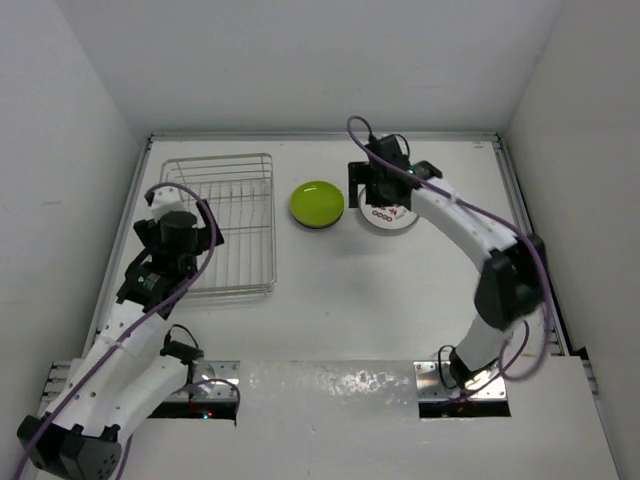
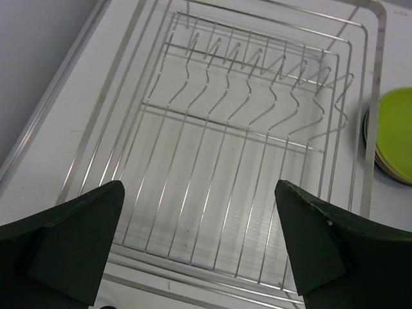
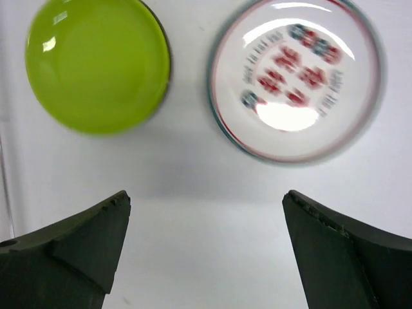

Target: Unload the plates from the dish rack

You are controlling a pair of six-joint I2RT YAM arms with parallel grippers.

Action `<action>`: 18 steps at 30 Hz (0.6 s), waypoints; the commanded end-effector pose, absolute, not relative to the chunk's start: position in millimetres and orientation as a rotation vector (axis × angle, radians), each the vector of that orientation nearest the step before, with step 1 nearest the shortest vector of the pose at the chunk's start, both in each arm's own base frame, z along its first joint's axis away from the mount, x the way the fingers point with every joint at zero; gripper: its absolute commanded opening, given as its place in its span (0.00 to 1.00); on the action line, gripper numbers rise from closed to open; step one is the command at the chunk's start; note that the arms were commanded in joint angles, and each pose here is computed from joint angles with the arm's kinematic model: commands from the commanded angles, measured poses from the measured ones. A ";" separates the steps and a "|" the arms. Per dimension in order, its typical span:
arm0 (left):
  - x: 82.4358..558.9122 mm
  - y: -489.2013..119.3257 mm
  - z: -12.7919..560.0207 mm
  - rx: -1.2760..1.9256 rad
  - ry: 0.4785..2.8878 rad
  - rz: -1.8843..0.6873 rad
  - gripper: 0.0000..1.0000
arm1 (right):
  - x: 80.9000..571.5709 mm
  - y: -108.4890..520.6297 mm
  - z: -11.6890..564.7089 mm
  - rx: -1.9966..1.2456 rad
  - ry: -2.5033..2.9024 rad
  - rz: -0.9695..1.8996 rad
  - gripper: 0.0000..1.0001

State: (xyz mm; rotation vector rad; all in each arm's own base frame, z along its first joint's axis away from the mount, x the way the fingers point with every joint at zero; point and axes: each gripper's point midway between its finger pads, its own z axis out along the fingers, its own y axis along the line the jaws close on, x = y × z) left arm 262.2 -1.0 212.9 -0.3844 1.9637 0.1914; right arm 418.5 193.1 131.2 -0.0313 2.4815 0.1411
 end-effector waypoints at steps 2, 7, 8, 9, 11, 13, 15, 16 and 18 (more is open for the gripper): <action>280.4 4.5 223.1 -0.417 1.916 0.050 1.00 | 363.9 132.0 221.5 -0.113 2.220 -0.049 0.99; 280.2 17.3 223.5 -0.443 1.921 0.076 1.00 | 301.1 63.3 221.5 -0.078 2.114 -0.242 0.99; 278.4 19.3 224.4 -0.450 1.912 0.085 1.00 | 290.0 45.9 217.2 -0.051 2.106 -0.320 0.99; 276.9 21.1 225.9 -0.459 1.902 0.089 1.00 | 273.7 33.1 226.5 -0.032 2.081 -0.332 0.99; 271.9 23.2 230.2 -0.469 1.875 0.089 1.00 | 256.7 16.3 227.2 -0.009 2.071 -0.381 0.99; 267.9 23.6 235.3 -0.473 1.851 0.078 1.00 | 236.3 1.0 225.6 0.006 2.070 -0.416 0.99; 264.7 24.4 240.0 -0.479 1.828 0.071 1.00 | 222.6 -6.5 220.7 0.005 2.091 -0.430 0.99; 263.9 24.7 241.5 -0.482 1.822 0.069 1.00 | 217.2 -8.3 223.2 0.023 2.079 -0.408 0.99; 261.1 25.2 245.9 -0.482 1.805 0.066 1.00 | 208.9 -9.5 219.5 0.009 2.096 -0.394 0.99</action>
